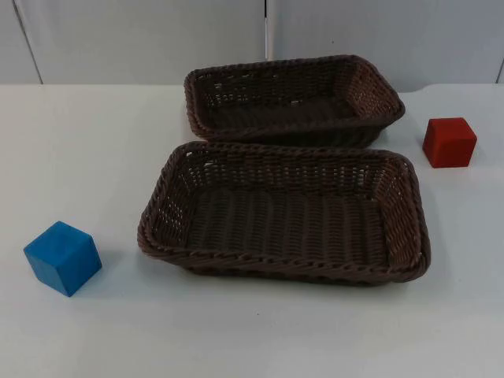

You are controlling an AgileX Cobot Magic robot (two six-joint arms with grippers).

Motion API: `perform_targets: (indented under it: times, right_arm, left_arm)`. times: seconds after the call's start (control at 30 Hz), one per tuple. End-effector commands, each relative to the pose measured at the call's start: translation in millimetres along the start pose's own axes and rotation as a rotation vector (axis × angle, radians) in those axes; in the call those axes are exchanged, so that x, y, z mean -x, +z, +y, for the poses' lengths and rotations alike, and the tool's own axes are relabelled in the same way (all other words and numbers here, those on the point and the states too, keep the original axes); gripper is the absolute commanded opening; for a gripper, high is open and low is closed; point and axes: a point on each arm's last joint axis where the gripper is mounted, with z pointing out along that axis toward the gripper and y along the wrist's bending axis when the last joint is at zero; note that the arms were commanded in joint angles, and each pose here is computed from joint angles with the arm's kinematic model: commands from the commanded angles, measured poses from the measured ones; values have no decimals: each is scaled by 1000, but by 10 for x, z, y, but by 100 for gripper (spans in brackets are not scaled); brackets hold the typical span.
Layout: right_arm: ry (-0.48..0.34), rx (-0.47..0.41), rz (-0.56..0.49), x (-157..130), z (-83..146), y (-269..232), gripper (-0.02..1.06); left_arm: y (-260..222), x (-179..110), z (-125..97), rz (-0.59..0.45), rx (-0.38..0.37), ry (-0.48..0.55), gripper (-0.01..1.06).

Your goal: Pick up one cube with the left hand and place it into the upper basket. Pick up one cube with the right hand and place it into the lower basket.

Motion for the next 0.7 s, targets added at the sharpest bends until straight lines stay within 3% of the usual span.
perform_targets:
  times: [0.0, 0.33, 0.67]
  right_arm:
    - [3, -6, -3, -9, 0, 10, 105]
    - [3, -6, -3, -9, 0, 10, 105]
    - [3, -6, -3, -9, 0, 10, 105]
  left_arm:
    - [2, -7, -15, -3, -14, -16, 105]
    - [-7, 2, -46, -8, -48, -34, 105]
    - [22, 222, -35, 29, -43, -35, 105]
